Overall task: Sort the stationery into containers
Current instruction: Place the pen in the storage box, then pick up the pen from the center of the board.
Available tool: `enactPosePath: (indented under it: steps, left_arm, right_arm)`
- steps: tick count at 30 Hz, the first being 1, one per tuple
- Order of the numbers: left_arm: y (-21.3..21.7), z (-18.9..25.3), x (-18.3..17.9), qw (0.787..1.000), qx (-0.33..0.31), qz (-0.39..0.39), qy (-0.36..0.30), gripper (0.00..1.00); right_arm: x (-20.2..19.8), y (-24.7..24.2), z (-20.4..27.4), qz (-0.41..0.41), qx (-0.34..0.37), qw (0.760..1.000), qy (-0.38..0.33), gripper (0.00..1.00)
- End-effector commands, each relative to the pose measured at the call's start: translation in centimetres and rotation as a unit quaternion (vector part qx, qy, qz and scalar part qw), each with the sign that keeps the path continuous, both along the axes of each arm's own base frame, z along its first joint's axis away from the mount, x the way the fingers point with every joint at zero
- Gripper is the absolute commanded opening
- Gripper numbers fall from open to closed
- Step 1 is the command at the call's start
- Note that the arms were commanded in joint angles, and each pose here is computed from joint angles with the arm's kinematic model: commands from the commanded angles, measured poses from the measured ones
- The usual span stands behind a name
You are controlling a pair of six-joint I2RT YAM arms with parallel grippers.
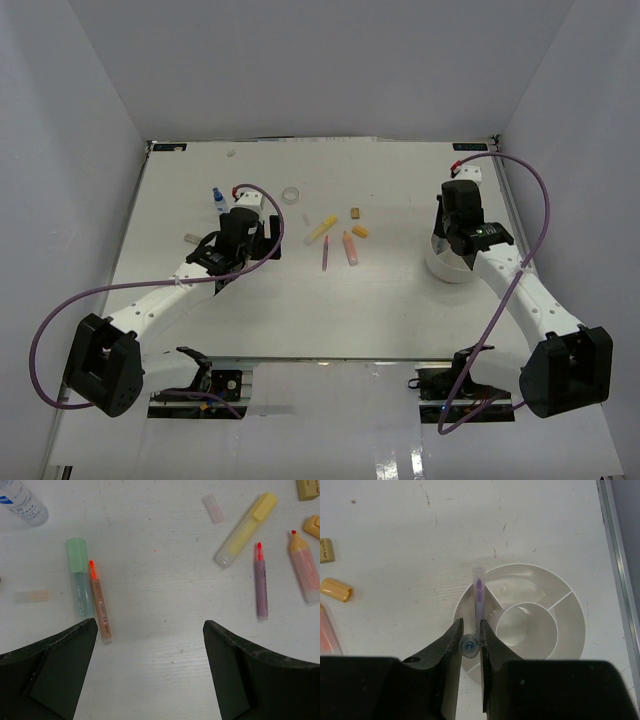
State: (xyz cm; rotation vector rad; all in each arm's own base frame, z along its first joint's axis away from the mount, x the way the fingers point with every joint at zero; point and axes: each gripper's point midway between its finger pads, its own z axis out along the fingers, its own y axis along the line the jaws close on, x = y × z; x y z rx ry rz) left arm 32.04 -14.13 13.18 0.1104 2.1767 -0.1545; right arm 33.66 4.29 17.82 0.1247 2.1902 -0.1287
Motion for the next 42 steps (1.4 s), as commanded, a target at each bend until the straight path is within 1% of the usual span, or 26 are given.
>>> enactPosePath:
  steps: [1, 5, 13, 17, 18, 19, 20, 21, 22, 23, 25, 27, 29, 30, 33, 35, 36, 38, 42]
  left_arm:
    - [0.2, 1.8, 0.7, 1.000, -0.010, 0.017, -0.018, 0.98]
    - [0.3, 1.7, 0.8, 1.000, -0.011, 0.021, -0.018, 0.98]
    - [0.4, 1.3, 0.8, 1.000, -0.008, 0.024, -0.010, 0.98]
    - [0.4, 1.2, 0.8, 1.000, -0.006, 0.025, -0.009, 0.98]
    - [0.4, 1.2, 0.8, 1.000, -0.006, 0.025, -0.009, 0.98]
    - [0.4, 1.2, 0.8, 1.000, -0.007, 0.025, -0.009, 0.98]
    - [0.5, 1.1, 0.8, 1.000, -0.007, 0.026, -0.008, 0.98]
    - [0.5, 1.2, 0.8, 1.000, -0.007, 0.026, -0.009, 0.98]
    - [0.4, 1.2, 0.9, 1.000, -0.007, 0.026, -0.008, 0.98]
    - [0.4, 1.1, 0.8, 1.000, -0.007, 0.026, -0.006, 0.98]
    - [0.4, 1.0, 0.9, 1.000, -0.007, 0.028, -0.006, 0.98]
    - [0.4, 0.8, 0.8, 1.000, -0.006, 0.027, -0.003, 0.98]
    - [0.4, 0.8, 0.9, 1.000, -0.007, 0.028, -0.001, 0.98]
    - [0.4, 0.7, 0.9, 1.000, -0.007, 0.029, 0.000, 0.98]
    - [0.5, 0.4, 0.9, 0.999, -0.006, 0.035, 0.006, 0.98]
    - [0.7, 0.2, 0.9, 0.999, -0.004, 0.041, 0.009, 0.98]
    - [0.7, 0.1, 0.9, 0.999, -0.006, 0.044, 0.010, 0.98]
    - [0.8, -0.3, 1.0, 0.999, -0.005, 0.046, 0.016, 0.98]
    - [0.4, -0.9, 1.0, 0.999, -0.009, 0.045, 0.029, 0.98]
  right_arm:
    - [0.9, -0.8, -0.1, -0.020, -0.007, 1.000, -0.018, 0.08]
    - [1.3, -0.9, -1.1, -0.023, -0.007, 1.000, -0.011, 0.09]
    - [1.7, -0.6, -3.2, -0.021, -0.005, 1.000, 0.017, 0.22]
    - [1.8, -0.4, -3.3, -0.018, -0.002, 1.000, 0.019, 0.32]
    - [1.8, -0.4, -3.2, -0.017, -0.002, 1.000, 0.019, 0.37]
    - [1.8, -0.4, -3.1, -0.018, -0.001, 1.000, 0.016, 0.40]
    - [1.9, -0.4, -3.0, -0.017, -0.001, 1.000, 0.015, 0.45]
    - [1.9, -0.3, -2.8, -0.016, 0.002, 1.000, 0.013, 0.46]
    - [1.9, -0.2, -2.5, -0.014, 0.004, 1.000, 0.010, 0.51]
    - [1.9, -0.1, -2.2, -0.014, 0.007, 1.000, 0.006, 0.53]
    - [1.9, -0.1, -1.4, -0.012, 0.010, 1.000, -0.005, 0.57]
    - [1.8, -0.1, -0.2, -0.011, 0.014, 1.000, -0.019, 0.69]
    - [1.6, -0.2, 0.7, -0.010, 0.016, 0.999, -0.029, 0.76]
    - [1.4, -0.2, 1.6, -0.009, 0.020, 0.999, -0.040, 0.83]
    - [0.8, 0.2, 3.6, 0.007, 0.033, 0.997, -0.068, 0.92]
    - [0.5, 0.4, 4.8, 0.019, 0.040, 0.995, -0.089, 0.96]
    - [0.3, 0.7, 5.9, 0.032, 0.048, 0.992, -0.111, 0.98]
    - [-0.1, 1.2, 6.9, 0.049, 0.057, 0.989, -0.131, 0.98]
    - [-1.2, 3.3, 8.5, 0.114, 0.093, 0.974, -0.170, 0.98]
